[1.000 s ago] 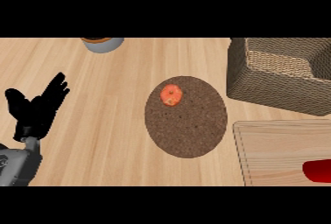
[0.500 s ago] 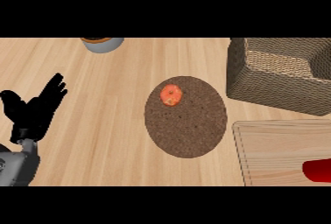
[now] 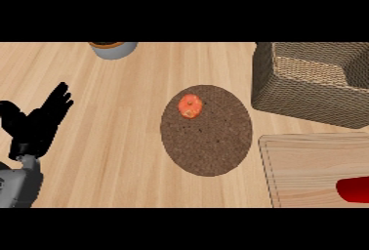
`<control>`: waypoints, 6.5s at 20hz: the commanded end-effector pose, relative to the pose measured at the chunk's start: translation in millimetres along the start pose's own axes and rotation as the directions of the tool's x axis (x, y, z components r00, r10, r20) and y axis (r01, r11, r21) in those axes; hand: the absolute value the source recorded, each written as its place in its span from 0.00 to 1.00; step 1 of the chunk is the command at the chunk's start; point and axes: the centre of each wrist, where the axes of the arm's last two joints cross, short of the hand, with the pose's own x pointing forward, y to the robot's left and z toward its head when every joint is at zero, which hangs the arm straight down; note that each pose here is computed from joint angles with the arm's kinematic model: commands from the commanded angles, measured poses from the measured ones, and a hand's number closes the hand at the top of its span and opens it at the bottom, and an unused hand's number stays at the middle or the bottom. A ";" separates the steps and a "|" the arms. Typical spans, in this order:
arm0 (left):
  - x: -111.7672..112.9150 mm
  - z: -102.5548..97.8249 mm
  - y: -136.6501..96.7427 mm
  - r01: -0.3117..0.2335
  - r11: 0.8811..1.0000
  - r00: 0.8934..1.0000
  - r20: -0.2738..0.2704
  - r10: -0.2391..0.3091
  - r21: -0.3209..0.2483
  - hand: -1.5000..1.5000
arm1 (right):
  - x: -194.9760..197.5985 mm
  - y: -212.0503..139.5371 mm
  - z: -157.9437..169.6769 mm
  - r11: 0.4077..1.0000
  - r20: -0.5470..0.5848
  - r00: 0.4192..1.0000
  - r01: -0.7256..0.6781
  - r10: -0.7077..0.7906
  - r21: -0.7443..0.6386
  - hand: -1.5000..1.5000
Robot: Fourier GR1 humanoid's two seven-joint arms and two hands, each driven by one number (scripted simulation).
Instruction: Pick the can from the cutting board and place it in the basket
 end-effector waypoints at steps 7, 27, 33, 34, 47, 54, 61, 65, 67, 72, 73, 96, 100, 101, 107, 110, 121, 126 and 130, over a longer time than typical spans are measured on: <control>-0.4 3.4 -12.4 -0.002 1.000 1.000 0.005 0.002 0.017 0.50 | -1.2 11.6 9.0 0.998 0.058 0.998 -0.026 0.023 0.057 0.00; 2.4 0.0 -0.9 -0.002 1.000 1.000 0.022 0.002 0.000 0.50 | -15.6 64.4 -22.7 0.971 0.015 0.974 -0.227 0.227 0.076 1.00; 8.9 -0.4 3.6 0.003 1.000 1.000 0.014 -0.003 0.001 0.50 | 82.2 137.2 -30.3 0.963 0.185 0.957 -0.247 0.225 0.110 1.00; -5.2 -0.5 -14.3 -0.008 1.000 1.000 -0.008 0.008 -0.024 0.50 | 109.5 154.9 -35.0 0.960 0.239 0.945 -0.256 0.223 0.116 1.00; -8.3 -3.2 -30.1 -0.012 1.000 1.000 -0.015 0.012 0.003 0.50 | 258.1 266.7 22.3 0.973 0.372 0.922 0.016 -0.103 0.228 1.00; 3.3 -3.4 1.8 0.009 1.000 1.000 0.003 -0.009 0.018 0.50 | 300.3 219.2 67.2 0.970 0.530 0.822 0.244 -0.208 0.002 1.00; -9.4 3.8 -9.9 -0.009 1.000 1.000 -0.008 0.010 0.014 0.50 | 314.8 183.2 47.9 0.954 0.482 0.865 0.248 -0.139 -0.171 1.00; -2.7 3.7 -12.6 -0.001 1.000 1.000 0.022 0.001 0.026 0.50 | 326.0 152.2 46.3 0.943 0.462 0.882 0.226 -0.091 -0.245 1.00; -5.6 9.9 -3.0 0.005 1.000 1.000 0.008 -0.005 -0.014 0.50 | 341.1 135.9 54.6 0.928 0.441 0.892 0.240 -0.094 -0.286 1.00; -2.6 -4.5 -11.4 0.018 1.000 1.000 -0.003 -0.018 0.016 0.50 | 369.1 94.9 31.9 0.906 0.401 0.913 0.227 -0.071 -0.357 1.00; 5.6 -9.7 -15.6 0.010 1.000 1.000 0.026 -0.010 -0.002 0.50 | 382.2 85.8 20.6 0.885 0.412 0.906 0.269 -0.098 -0.381 1.00; 14.7 7.8 -9.2 -0.010 1.000 1.000 0.017 0.010 0.005 0.50 | 279.1 -13.3 -132.0 0.797 0.160 0.987 0.070 0.033 -0.599 1.00; 15.7 -1.8 2.4 0.010 1.000 1.000 0.008 -0.010 0.002 0.50 | 278.6 -22.6 -150.8 0.789 0.169 0.985 0.124 -0.026 -0.602 1.00; -2.2 -10.1 -9.0 -0.002 1.000 1.000 0.011 0.002 0.011 0.50 | 243.7 -12.4 -155.6 0.797 0.182 0.983 0.128 -0.023 -0.590 1.00; -6.0 -5.7 -2.8 0.002 1.000 1.000 0.008 -0.002 -0.005 0.50 | 216.9 -25.0 -171.3 0.674 0.079 0.987 0.153 -0.140 -0.723 0.00; 7.3 -3.9 -17.8 -0.002 1.000 1.000 0.007 0.002 0.002 0.50 | 218.9 -19.9 -188.1 0.732 0.067 0.989 0.141 -0.129 -0.666 0.00; 0.7 6.9 -14.9 0.009 1.000 1.000 0.007 -0.009 -0.015 0.50 | 198.0 -32.4 -199.1 0.644 0.202 0.950 0.311 -0.240 -0.699 0.00; -7.7 5.7 -5.3 0.007 1.000 1.000 0.005 -0.007 0.002 0.50 | 168.1 -89.4 -173.9 0.447 0.289 0.836 0.505 -0.466 -0.738 0.00; -13.9 0.9 -1.4 -0.003 1.000 1.000 -0.003 0.003 0.015 0.50 | 119.6 -110.3 -141.1 0.399 0.328 0.790 0.562 -0.518 -0.725 0.00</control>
